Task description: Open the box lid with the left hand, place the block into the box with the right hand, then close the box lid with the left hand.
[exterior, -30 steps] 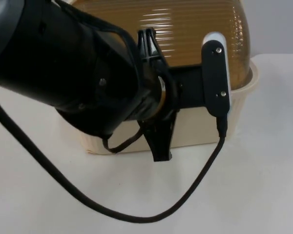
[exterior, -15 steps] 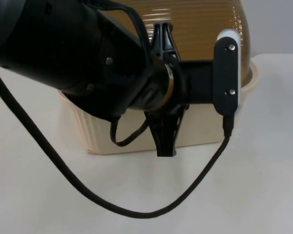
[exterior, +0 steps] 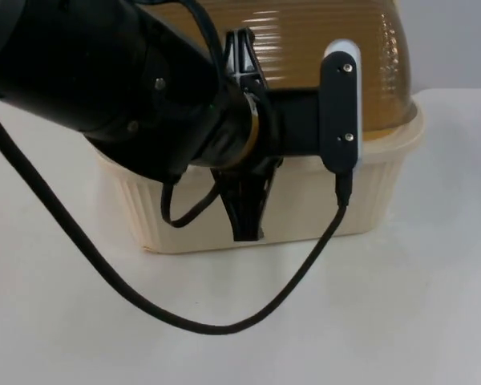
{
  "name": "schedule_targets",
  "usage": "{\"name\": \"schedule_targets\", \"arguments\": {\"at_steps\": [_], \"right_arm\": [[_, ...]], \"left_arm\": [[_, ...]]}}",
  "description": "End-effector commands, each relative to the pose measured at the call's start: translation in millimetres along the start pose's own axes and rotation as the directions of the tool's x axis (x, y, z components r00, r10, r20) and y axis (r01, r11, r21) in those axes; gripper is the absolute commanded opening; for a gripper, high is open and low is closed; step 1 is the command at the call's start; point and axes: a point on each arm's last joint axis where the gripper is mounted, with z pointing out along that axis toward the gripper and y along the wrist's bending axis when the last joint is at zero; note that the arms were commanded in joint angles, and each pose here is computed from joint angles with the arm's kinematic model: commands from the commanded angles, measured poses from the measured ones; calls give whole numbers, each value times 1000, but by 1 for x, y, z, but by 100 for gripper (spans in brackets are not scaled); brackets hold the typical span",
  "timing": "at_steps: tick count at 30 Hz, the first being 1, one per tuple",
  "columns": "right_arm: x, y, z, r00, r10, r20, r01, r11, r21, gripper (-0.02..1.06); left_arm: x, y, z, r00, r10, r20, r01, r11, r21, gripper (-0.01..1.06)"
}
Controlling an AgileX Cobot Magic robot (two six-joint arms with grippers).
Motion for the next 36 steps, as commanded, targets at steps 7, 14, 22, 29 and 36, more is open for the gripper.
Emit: {"name": "schedule_targets", "arguments": {"at_steps": [7,14,22,29,36], "right_arm": [[-3,-1,-4,1000,1,18,-1,1000,1,105],[-3,-1,-4,1000,1,18,-1,1000,1,105],[-3,-1,-4,1000,-1,18,1,1000,3,105],[-3,-1,-4,1000,-1,18,1,1000,3,105],[-3,-1,-4,1000,-1,18,1,1000,3,105]], "left_arm": [[3,10,-2,998,55,-22,-55,998,-34,0],[-2,41,-4,1000,-26,11,26,1000,15,0],[-15,73,-11,999,3,43,-5,999,48,0],[4,100,-9,995,-94,17,92,990,102,0],[24,136,-10,959,-282,10,280,958,67,0]]}}
